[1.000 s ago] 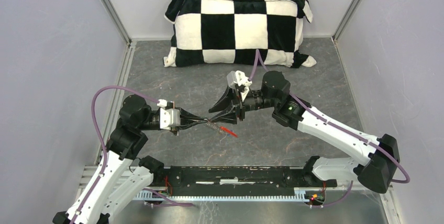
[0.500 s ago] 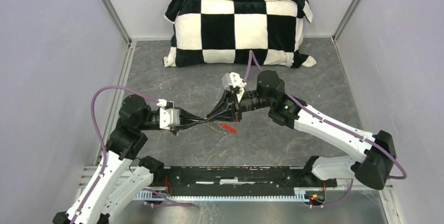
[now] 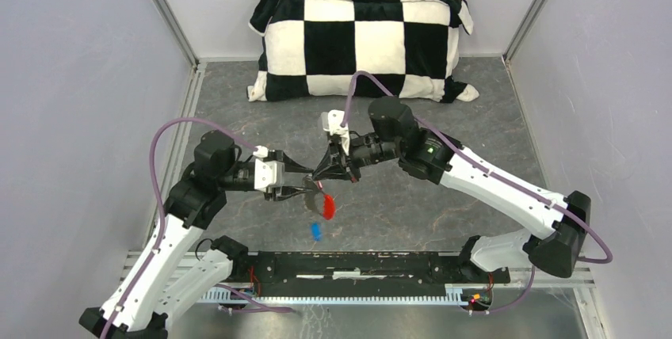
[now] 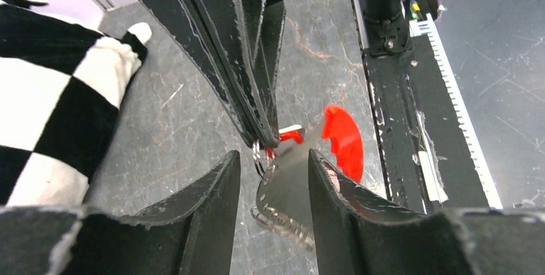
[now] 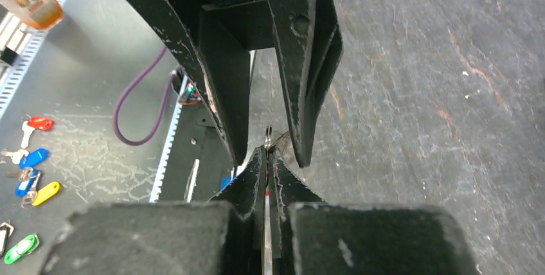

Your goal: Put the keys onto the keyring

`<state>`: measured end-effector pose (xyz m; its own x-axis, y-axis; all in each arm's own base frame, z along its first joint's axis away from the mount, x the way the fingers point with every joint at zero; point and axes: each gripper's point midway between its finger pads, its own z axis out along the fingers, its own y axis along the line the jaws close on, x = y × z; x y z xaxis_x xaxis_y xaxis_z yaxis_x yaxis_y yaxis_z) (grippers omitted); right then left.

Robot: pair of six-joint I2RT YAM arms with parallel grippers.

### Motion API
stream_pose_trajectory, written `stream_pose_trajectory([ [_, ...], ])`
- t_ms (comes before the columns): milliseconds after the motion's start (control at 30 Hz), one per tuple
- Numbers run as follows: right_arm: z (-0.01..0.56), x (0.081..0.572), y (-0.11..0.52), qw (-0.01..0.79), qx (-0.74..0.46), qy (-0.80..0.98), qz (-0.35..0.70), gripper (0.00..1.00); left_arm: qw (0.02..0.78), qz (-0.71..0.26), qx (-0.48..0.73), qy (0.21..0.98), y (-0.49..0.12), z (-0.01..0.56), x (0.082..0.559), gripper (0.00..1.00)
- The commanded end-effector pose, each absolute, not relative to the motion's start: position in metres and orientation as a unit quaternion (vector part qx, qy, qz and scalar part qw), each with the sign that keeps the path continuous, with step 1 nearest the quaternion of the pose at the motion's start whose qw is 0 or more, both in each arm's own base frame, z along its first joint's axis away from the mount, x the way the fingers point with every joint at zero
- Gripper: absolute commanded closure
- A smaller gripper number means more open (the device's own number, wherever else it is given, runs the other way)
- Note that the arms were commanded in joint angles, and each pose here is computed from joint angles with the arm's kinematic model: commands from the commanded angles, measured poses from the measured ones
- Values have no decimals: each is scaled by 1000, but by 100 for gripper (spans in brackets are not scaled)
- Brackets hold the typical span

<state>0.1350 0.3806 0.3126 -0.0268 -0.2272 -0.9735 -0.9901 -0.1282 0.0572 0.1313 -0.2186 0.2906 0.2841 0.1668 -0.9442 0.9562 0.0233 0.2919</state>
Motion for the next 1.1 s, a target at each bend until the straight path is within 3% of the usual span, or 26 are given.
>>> stream_pose_trajectory([
  [0, 308, 141, 381, 389, -611, 548, 419, 100, 517, -340, 637, 460, -216, 289, 133, 51],
  [133, 304, 142, 383, 381, -626, 559, 387, 100, 500, -338, 656, 453, -214, 289, 129, 56],
  [700, 302, 135, 390, 348, -653, 561, 371, 100, 497, -319, 689, 420, -211, 286, 125, 61],
  [1067, 305, 132, 402, 338, -664, 554, 372, 100, 496, -338, 679, 423, -213, 280, 120, 82],
])
